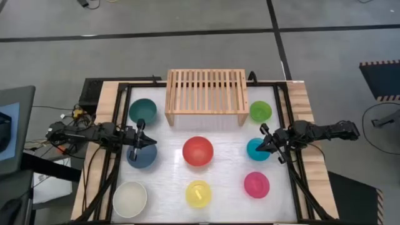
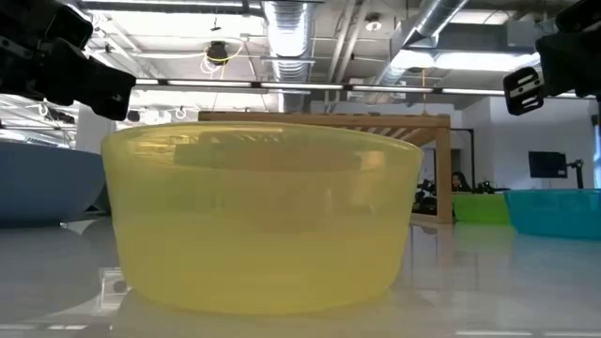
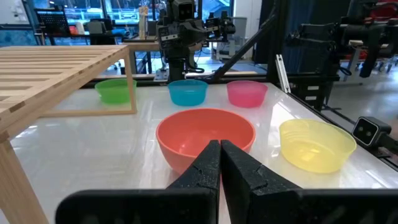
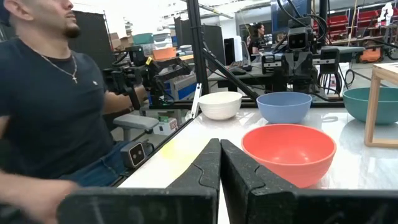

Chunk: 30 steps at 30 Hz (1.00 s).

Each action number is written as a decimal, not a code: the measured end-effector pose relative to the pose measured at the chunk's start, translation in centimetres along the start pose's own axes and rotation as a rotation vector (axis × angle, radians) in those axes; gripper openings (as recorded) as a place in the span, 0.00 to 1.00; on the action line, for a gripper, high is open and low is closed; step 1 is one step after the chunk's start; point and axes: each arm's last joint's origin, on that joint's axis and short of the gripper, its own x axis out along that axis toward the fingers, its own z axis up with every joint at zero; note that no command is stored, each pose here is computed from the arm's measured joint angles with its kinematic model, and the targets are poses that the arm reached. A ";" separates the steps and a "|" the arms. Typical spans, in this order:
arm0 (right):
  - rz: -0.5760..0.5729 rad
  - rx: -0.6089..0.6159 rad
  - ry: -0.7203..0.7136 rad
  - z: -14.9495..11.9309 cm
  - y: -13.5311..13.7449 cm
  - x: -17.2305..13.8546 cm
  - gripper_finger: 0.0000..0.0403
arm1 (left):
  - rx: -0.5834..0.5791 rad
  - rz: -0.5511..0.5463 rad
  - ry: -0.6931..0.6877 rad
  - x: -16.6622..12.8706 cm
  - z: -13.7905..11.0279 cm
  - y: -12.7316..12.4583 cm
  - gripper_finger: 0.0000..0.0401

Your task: Place and stack bowls onto a shelf

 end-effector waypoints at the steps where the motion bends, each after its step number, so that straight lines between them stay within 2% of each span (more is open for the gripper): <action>1: 0.000 0.000 0.000 0.0 0.0 0.0 0.08 | 0.000 0.000 0.000 0.0 0.0 0.0 0.00; 8: 0.000 0.000 0.000 0.0 0.0 0.0 0.08 | 0.008 0.001 0.000 0.0 0.0 0.0 0.00; 10: 0.000 0.008 0.000 0.0 0.0 0.0 0.08 | 0.088 0.020 -0.001 0.0 0.0 0.1 0.00; 14: 0.003 0.129 -0.010 0.7 0.1 -0.1 0.08 | 0.271 0.075 -0.004 0.0 0.1 0.2 0.00; 16: 0.007 0.121 -0.038 1.5 0.3 -0.2 0.08 | 0.343 0.089 -0.002 0.0 0.2 0.2 0.00; 18: 0.012 0.116 -0.058 2.0 0.4 -0.3 0.08 | 0.361 0.085 -0.002 0.0 0.2 0.2 0.00; 22: 0.010 0.119 -0.048 2.0 0.4 -0.3 0.08 | 0.274 0.067 -0.006 0.0 0.1 0.2 0.00; 25: 0.007 0.122 -0.035 1.8 0.4 -0.3 0.08 | 0.191 0.099 -0.017 0.0 0.3 0.3 0.00; 27: 0.005 0.124 -0.027 1.7 0.3 -0.3 0.08 | 0.139 0.126 -0.049 0.0 0.6 0.4 0.00; 30: 0.001 0.126 -0.015 1.6 0.3 -0.3 0.08 | 0.044 0.110 -0.101 -0.1 1.0 0.3 0.00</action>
